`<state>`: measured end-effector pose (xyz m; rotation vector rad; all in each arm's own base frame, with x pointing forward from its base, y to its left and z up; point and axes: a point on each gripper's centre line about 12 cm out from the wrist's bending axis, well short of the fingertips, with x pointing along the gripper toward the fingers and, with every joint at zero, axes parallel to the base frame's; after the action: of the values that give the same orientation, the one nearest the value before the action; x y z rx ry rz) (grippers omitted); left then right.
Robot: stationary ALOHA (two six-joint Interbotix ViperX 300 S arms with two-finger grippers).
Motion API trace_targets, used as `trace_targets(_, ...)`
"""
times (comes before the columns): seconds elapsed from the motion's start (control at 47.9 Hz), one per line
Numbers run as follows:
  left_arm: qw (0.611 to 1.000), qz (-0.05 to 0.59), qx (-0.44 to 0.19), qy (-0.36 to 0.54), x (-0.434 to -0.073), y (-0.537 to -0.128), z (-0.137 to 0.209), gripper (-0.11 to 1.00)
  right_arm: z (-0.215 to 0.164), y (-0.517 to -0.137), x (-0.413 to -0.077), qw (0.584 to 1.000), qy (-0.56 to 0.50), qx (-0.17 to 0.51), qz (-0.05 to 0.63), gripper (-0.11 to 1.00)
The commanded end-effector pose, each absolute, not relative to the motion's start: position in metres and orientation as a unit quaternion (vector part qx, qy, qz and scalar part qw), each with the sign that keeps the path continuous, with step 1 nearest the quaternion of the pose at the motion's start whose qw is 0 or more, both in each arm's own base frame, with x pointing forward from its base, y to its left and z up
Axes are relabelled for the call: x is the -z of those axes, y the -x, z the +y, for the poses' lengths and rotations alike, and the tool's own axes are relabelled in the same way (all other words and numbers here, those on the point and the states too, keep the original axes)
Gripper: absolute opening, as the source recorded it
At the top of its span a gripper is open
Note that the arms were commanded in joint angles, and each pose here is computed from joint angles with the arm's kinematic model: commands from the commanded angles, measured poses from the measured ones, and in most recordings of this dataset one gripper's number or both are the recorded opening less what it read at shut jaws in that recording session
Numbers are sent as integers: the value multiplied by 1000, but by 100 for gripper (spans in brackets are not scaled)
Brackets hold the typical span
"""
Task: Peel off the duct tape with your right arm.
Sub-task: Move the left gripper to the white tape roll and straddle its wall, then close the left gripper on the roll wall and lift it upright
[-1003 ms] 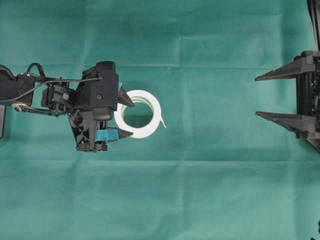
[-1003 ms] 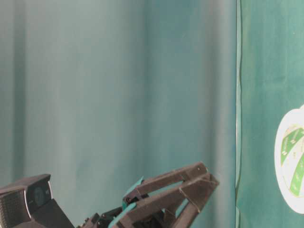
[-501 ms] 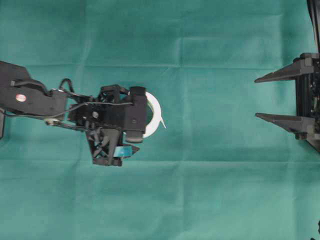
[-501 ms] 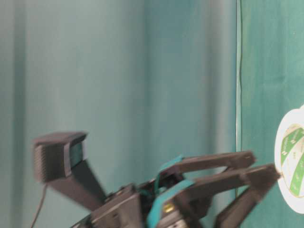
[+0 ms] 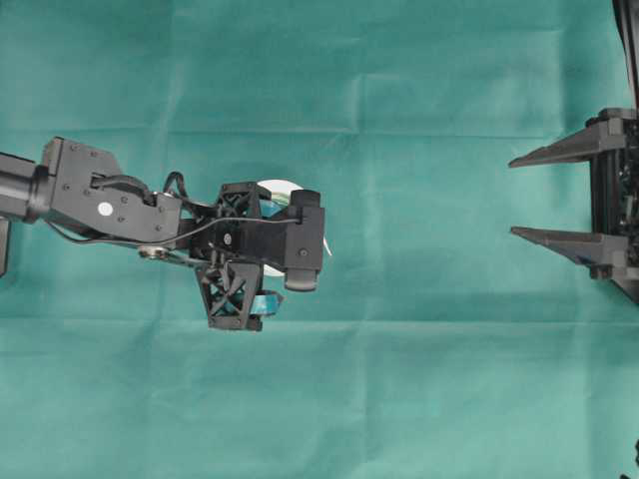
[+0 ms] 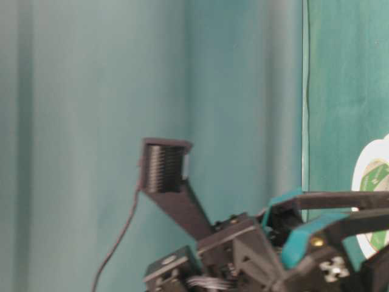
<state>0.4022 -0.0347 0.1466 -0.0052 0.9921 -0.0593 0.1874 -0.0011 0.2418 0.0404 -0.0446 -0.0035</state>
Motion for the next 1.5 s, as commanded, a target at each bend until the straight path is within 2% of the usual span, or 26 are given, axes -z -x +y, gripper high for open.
trace_targets(0.0, 885, 464, 24, 7, -154, -408, -32, 85, -1, -189, -247, 999, -19, 2, -32, 72)
trace_targets(0.564, 876, 481, 23, 6, -126, -413, -31, 84, -1, -187, -242, 999, -20, 2, -28, 72)
trace_targets(0.752, 875, 483, 23, 6, -124, -412, -31, 79, -1, -187, -242, 999, -20, 2, -28, 72)
trace_targets(0.856, 874, 485, 22, 6, -124, -411, -31, 68, -1, -187, -242, 999, -19, 1, -27, 72)
trace_targets(1.044, 867, 498, 24, 3, -122, -408, -32, 21, -1, -187, -242, 999, -19, 1, -27, 72)
trace_targets(1.232, 861, 507, 30, -4, -131, -405, -36, 20, -1, -187, -242, 999, -19, 2, -27, 71)
trace_targets(1.483, 878, 477, 35, -5, -171, -406, -39, 20, -1, -186, -241, 999, -21, 2, -27, 71)
